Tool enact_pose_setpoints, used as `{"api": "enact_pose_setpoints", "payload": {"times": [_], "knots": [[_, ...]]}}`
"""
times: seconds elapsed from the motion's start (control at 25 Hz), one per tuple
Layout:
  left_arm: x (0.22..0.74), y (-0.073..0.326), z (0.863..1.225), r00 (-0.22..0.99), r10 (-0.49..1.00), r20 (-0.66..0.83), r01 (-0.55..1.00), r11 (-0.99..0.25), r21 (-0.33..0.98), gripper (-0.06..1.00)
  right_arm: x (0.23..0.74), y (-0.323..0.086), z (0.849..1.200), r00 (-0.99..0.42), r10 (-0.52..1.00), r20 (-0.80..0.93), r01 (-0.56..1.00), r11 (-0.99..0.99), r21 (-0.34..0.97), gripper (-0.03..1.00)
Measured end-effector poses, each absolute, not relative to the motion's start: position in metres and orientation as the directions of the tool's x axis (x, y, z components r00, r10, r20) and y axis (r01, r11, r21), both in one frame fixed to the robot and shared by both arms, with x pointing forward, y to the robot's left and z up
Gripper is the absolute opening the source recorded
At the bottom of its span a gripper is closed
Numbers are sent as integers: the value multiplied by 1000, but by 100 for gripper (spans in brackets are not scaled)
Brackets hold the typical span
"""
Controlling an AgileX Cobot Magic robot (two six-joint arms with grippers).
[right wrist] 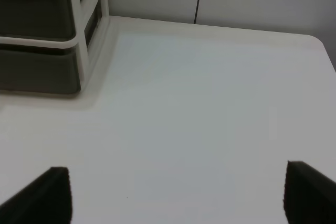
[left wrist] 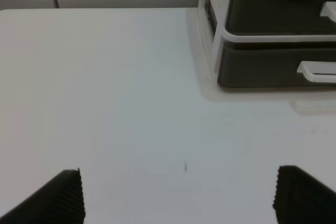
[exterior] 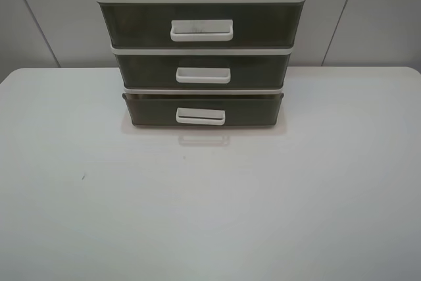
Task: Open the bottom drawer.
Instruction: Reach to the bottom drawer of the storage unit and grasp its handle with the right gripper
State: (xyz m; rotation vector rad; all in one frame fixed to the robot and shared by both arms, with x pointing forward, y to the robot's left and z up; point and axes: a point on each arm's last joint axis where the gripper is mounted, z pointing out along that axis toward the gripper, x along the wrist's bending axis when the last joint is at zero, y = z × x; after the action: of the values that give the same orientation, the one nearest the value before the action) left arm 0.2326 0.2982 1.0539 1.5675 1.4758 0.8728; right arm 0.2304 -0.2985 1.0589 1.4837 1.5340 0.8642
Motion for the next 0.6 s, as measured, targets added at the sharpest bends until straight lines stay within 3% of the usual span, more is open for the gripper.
{"api": "enact_pose_setpoints", "payload": {"times": [0.6], "knots": [[233, 298, 1054, 83, 996, -37, 447, -4, 894, 74, 230, -299, 1059, 32, 995, -97, 438, 73, 896, 80]]}}
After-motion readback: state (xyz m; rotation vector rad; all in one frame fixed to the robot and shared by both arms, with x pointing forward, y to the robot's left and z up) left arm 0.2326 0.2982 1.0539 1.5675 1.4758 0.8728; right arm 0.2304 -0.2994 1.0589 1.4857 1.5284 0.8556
